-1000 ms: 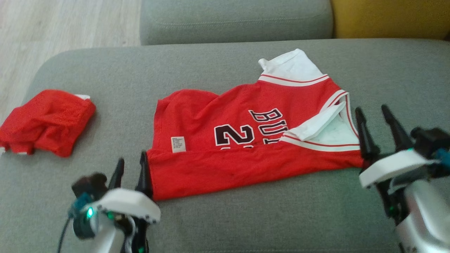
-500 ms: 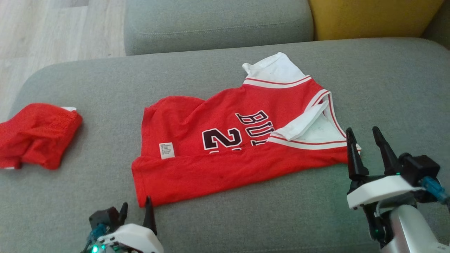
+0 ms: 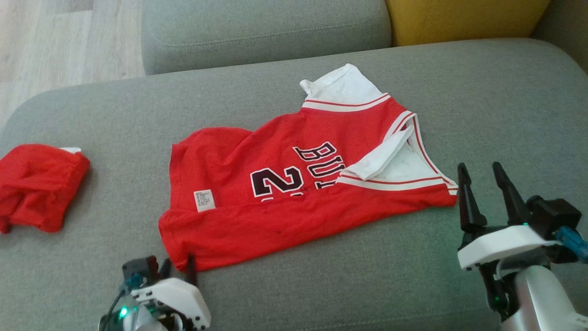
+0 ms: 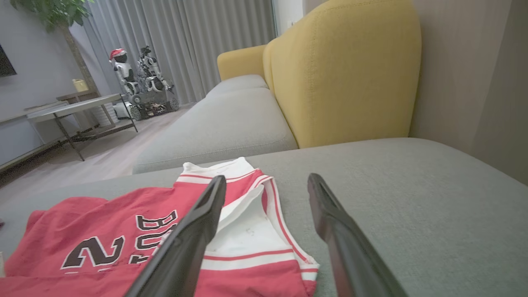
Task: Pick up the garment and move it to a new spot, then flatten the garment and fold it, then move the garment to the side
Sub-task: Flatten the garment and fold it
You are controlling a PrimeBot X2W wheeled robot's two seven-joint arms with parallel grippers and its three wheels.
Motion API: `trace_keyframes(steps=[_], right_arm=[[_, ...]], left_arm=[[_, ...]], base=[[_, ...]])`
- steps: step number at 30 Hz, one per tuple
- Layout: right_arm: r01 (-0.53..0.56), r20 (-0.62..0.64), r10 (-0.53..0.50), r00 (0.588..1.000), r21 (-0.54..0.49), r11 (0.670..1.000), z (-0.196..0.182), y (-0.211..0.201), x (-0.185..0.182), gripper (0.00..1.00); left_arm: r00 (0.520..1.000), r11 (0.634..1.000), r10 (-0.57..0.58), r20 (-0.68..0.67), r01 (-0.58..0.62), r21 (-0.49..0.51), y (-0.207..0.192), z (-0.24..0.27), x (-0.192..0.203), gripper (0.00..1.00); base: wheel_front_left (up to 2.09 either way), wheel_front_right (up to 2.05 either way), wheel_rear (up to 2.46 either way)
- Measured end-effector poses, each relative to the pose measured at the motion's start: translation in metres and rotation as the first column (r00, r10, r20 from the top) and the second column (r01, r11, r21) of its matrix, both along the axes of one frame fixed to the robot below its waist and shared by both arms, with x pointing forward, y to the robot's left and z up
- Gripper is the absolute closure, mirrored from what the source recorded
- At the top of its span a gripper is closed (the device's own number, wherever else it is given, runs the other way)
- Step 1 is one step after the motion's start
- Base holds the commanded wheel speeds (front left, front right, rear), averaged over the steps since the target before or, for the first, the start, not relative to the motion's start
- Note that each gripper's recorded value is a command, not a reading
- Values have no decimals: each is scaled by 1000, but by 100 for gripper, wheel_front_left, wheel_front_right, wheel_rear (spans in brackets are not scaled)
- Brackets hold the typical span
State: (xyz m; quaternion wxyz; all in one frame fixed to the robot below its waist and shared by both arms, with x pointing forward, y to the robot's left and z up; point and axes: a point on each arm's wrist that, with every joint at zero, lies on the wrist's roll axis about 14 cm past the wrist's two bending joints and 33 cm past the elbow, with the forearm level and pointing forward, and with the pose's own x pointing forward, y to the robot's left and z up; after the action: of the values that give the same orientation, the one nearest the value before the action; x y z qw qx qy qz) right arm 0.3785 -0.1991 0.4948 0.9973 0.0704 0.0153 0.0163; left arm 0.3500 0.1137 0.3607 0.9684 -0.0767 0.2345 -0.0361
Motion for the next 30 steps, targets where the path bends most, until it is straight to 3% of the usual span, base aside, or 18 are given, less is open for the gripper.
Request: trace_keyframes(steps=[1, 8, 13, 16, 19, 25, 30], right_arm=[[6, -6, -6, 1000, -3, 1000, -1, -2, 0, 0], [70, -166, -67, 984, 11, 998, -38, -18, -5, 0], [143, -339, -106, 935, 87, 986, -78, -28, -10, 0], [228, -410, -106, 906, 262, 938, -96, -28, -3, 0], [223, -460, -58, 886, 313, 923, -109, -10, 8, 0], [192, -507, -19, 862, 292, 937, -126, 9, 17, 0], [186, -501, -16, 865, 292, 938, -126, 16, 30, 0]], left_arm=[[1000, 1000, -10, 0, 10, -5, -2, 0, 1, 100], [999, 999, 29, 44, -27, -45, 0, 14, 14, 100], [976, 994, 99, 192, -89, -58, 15, 55, 37, 100], [967, 995, 98, 236, -89, -49, 18, 66, 42, 100], [967, 995, 96, 236, -90, -36, 21, 64, 40, 100], [974, 996, 90, 207, -86, -26, 24, 53, 31, 100], [979, 997, 80, 186, -77, -22, 22, 46, 27, 100]], base=[[0, 0, 0], [0, 0, 0], [0, 0, 0], [0, 0, 0], [0, 0, 0], [0, 0, 0], [0, 0, 0]])
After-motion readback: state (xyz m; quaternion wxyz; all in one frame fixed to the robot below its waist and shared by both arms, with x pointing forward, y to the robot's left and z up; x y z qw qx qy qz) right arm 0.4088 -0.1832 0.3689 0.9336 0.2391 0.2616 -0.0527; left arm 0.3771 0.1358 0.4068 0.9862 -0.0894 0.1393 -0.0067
